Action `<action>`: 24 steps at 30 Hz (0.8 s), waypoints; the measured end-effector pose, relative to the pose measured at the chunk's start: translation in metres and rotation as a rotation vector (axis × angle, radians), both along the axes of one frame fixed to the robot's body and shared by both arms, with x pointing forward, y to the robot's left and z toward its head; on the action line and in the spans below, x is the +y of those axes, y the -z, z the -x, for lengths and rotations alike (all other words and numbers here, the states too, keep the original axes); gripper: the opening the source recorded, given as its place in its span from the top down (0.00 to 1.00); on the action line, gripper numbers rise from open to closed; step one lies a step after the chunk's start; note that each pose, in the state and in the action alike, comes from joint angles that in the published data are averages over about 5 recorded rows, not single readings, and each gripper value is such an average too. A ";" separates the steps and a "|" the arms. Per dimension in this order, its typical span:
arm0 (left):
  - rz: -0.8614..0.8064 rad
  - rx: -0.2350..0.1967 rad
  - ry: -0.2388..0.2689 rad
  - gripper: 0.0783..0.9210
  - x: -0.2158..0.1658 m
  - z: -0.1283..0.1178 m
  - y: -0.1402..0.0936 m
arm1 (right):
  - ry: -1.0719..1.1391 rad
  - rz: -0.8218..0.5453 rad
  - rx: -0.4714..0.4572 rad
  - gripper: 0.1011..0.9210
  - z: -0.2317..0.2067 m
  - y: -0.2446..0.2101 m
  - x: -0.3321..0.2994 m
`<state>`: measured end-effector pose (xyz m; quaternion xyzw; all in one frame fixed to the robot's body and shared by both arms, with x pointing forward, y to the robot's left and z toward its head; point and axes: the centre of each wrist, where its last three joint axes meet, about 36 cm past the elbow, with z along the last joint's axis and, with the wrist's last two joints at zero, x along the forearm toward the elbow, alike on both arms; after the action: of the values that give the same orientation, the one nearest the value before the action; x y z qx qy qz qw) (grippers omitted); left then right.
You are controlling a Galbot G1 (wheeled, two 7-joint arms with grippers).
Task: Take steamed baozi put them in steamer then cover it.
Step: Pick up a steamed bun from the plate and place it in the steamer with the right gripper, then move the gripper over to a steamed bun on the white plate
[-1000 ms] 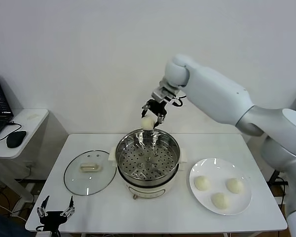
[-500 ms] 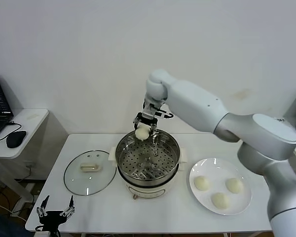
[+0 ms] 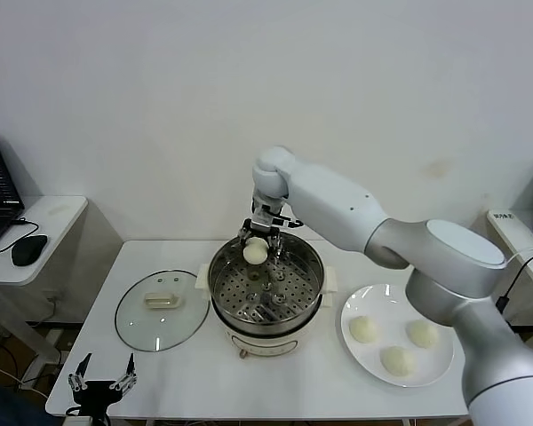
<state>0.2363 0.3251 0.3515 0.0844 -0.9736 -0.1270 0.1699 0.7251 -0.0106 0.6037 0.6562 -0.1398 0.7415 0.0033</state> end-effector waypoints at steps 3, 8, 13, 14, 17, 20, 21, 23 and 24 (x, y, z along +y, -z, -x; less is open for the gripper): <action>0.000 0.002 0.000 0.12 0.000 0.000 0.001 | 0.006 0.007 0.006 0.36 0.000 0.006 -0.003; 0.002 0.005 0.000 0.12 0.000 -0.001 0.002 | 0.018 0.010 0.013 0.36 -0.001 0.012 -0.009; 0.002 0.006 0.000 0.12 0.000 -0.001 0.003 | 0.039 0.001 0.015 0.27 -0.003 0.012 -0.013; 0.002 0.006 0.000 0.12 0.000 -0.001 0.003 | 0.045 -0.003 0.017 0.23 -0.004 0.011 -0.014; 0.001 0.007 0.001 0.12 0.000 -0.001 0.003 | 0.067 -0.025 0.026 0.15 -0.005 0.006 -0.018; 0.000 0.008 0.002 0.12 0.000 -0.001 0.003 | 0.095 -0.055 0.039 0.12 -0.006 -0.003 -0.021; 0.001 0.008 0.002 0.12 0.000 -0.001 0.003 | 0.107 -0.066 0.045 0.12 -0.006 -0.007 -0.023; 0.001 0.009 0.003 0.12 -0.001 -0.001 0.003 | 0.137 -0.092 0.059 0.12 -0.006 -0.016 -0.027; 0.002 0.010 0.004 0.12 -0.001 -0.001 0.003 | 0.156 -0.107 0.066 0.12 -0.005 -0.021 -0.029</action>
<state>0.2370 0.3241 0.3485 0.0816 -0.9730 -0.1269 0.1745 0.7303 -0.0397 0.6245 0.6668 -0.2296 0.7083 0.0307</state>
